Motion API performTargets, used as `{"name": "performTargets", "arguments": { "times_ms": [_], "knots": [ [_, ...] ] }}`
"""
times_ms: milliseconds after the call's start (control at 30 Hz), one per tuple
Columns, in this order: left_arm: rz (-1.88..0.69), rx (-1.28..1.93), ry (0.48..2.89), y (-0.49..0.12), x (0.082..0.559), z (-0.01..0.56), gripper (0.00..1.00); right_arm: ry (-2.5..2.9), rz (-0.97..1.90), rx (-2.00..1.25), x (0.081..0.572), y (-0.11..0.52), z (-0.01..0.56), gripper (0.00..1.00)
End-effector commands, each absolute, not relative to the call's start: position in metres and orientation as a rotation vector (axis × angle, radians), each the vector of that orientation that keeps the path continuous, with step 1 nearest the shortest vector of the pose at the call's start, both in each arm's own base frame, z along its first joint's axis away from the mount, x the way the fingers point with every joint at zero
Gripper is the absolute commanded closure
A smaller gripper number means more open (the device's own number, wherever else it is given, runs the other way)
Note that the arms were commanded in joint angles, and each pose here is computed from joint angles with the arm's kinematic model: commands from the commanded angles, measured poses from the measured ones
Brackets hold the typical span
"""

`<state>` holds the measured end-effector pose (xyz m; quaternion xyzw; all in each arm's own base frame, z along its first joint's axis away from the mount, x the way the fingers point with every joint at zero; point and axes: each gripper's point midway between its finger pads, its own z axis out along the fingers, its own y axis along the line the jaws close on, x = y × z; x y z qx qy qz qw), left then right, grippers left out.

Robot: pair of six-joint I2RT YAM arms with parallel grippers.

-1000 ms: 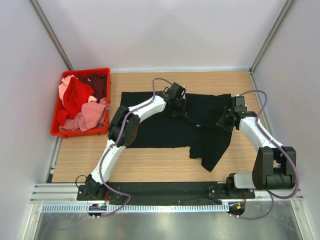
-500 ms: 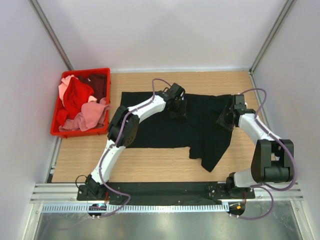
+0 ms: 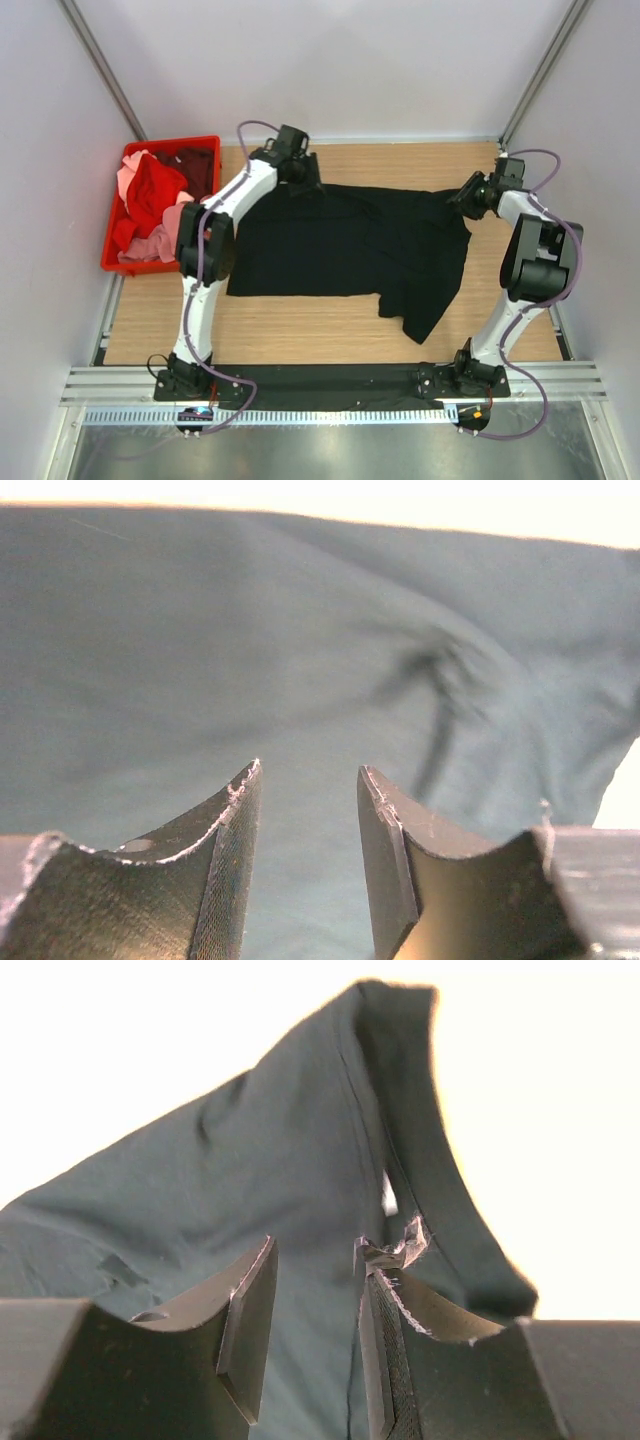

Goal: Fold and stack the t-shirts
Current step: Fold the tshirt

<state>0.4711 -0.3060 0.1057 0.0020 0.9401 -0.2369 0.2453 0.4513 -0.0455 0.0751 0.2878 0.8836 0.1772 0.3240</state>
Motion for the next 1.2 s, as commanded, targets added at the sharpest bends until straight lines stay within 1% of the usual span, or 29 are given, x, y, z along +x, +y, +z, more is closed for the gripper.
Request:
{"name": "performTargets", "arguments": {
  "times_ms": [0,33,233,433,467,600,700,767,867,900,933,1000,1033,1067,1100,1133,1167],
  "knots": [
    [-0.569,-0.053,2.551,-0.255,0.498,0.096,0.55,2.213,0.553,0.624,0.491,-0.049,0.098,0.57],
    [-0.562,-0.069,2.553,-0.248,0.503,0.091,0.55,2.223,0.558,0.632,0.494,-0.050,0.089,0.56],
    [-0.554,-0.202,2.572,-0.203,0.533,0.057,0.55,2.200,0.551,0.616,0.516,-0.066,0.070,0.56],
    [-0.497,-0.232,2.601,-0.185,0.542,0.029,0.55,2.229,0.499,0.645,0.530,-0.083,0.046,0.57],
    [-0.468,-0.243,2.609,-0.179,0.543,0.022,0.55,2.221,0.485,0.642,0.538,-0.087,0.048,0.58],
    [-0.389,-0.234,2.619,-0.167,0.549,0.009,0.55,2.268,0.437,0.687,0.545,-0.097,0.023,0.60],
    [-0.360,-0.215,2.627,-0.164,0.553,0.006,0.55,2.290,0.366,0.711,0.549,-0.109,0.013,0.64],
    [-0.369,-0.195,2.632,-0.166,0.553,0.008,0.55,2.289,0.372,0.708,0.553,-0.110,0.013,0.68],
    [-0.428,-0.158,2.598,-0.174,0.555,0.031,0.54,2.271,0.389,0.688,0.561,-0.110,0.018,0.75],
    [-0.435,-0.141,2.566,-0.175,0.557,0.050,0.53,2.267,0.386,0.684,0.562,-0.110,0.021,0.76],
    [-0.425,-0.134,2.555,-0.173,0.557,0.057,0.53,2.267,0.380,0.682,0.563,-0.112,0.024,0.85],
    [-0.406,-0.113,2.539,-0.172,0.554,0.073,0.52,2.249,0.381,0.675,0.569,-0.114,0.036,0.88],
    [-0.413,-0.101,2.509,-0.173,0.553,0.093,0.51,2.244,0.392,0.673,0.570,-0.114,0.044,0.84],
    [-0.415,-0.091,2.513,-0.175,0.548,0.099,0.51,2.225,0.423,0.658,0.574,-0.110,0.057,0.79],
    [-0.420,-0.076,2.507,-0.177,0.544,0.106,0.51,2.210,0.444,0.668,0.574,-0.107,0.067,0.73],
    [-0.429,-0.052,2.475,-0.182,0.539,0.128,0.51,2.211,0.450,0.680,0.572,-0.105,0.073,0.61],
    [-0.429,-0.039,2.486,-0.184,0.530,0.130,0.51,2.185,0.449,0.678,0.569,-0.105,0.095,0.58]
  ]
}}
